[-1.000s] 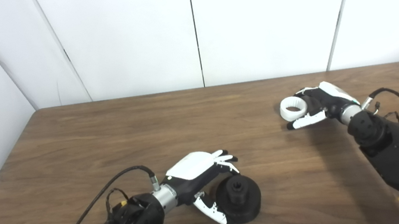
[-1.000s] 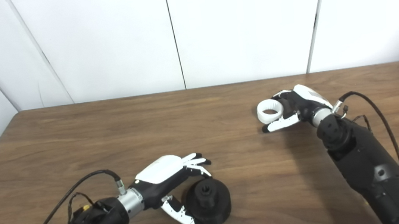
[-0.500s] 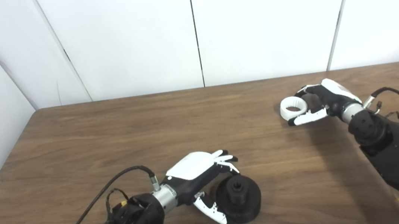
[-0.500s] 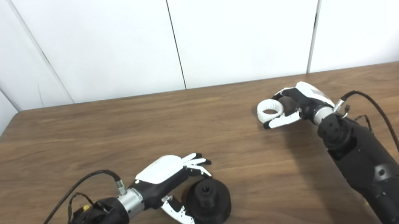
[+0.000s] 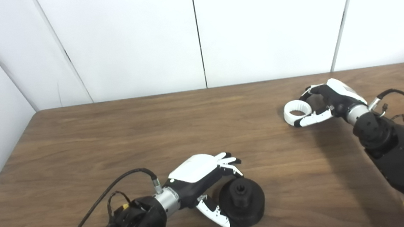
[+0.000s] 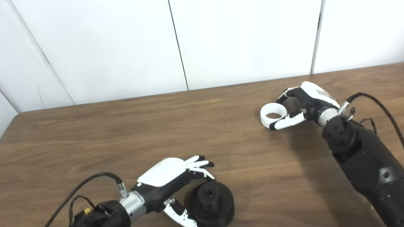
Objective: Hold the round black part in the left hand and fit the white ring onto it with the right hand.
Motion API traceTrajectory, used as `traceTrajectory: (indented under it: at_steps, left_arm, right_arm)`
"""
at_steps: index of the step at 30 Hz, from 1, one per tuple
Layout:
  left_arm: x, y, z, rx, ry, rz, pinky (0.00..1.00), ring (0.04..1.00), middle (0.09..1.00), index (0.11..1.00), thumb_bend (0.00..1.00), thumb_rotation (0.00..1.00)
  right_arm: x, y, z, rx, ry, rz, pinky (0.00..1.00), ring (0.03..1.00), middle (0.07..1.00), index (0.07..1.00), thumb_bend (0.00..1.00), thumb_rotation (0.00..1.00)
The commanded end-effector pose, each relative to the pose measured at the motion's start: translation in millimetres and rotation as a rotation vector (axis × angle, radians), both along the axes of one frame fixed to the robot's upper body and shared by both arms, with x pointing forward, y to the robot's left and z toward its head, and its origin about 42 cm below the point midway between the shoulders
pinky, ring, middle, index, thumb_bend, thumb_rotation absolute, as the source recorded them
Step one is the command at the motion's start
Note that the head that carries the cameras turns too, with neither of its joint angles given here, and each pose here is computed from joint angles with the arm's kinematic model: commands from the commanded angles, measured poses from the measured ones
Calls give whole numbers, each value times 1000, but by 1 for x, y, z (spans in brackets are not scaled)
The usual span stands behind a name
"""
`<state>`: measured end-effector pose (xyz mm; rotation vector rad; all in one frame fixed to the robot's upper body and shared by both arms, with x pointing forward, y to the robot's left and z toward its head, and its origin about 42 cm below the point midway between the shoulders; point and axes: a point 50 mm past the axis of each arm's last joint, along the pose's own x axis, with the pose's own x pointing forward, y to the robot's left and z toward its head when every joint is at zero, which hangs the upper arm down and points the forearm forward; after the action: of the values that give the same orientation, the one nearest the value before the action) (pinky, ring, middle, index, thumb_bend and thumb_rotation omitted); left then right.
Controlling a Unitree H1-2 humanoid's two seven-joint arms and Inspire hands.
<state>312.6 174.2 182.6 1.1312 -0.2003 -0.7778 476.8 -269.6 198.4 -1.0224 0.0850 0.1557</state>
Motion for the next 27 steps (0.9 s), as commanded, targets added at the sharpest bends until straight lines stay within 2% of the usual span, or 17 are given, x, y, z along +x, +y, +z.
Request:
traceTrajectory:
  at_steps: [1, 9, 10, 12, 27]
  left_arm:
    - [-1, -1, 8, 5, -30, -17, 890, 1000, 951, 680, 852, 295]
    - [-1, 0, 8, 9, -29, -17, 902, 1000, 952, 682, 856, 300]
    - [-1, 0, 8, 9, -29, -17, 895, 1000, 953, 683, 858, 301]
    - [0, 0, 8, 9, -29, -16, 903, 1000, 952, 683, 862, 301]
    - [2, -1, 7, 16, -32, -18, 907, 1000, 954, 685, 860, 305]
  right_arm:
    - [9, 4, 27, 7, -96, 25, 903, 969, 890, 633, 748, 275]
    - [9, 5, 27, 12, -102, 26, 902, 965, 886, 625, 740, 271]
    - [9, 5, 27, 13, -104, 27, 900, 963, 886, 549, 610, 204]
    - [9, 5, 27, 15, -113, 28, 899, 961, 886, 503, 532, 163]
    - [0, 4, 42, 43, -140, 34, 867, 949, 866, 495, 521, 158]
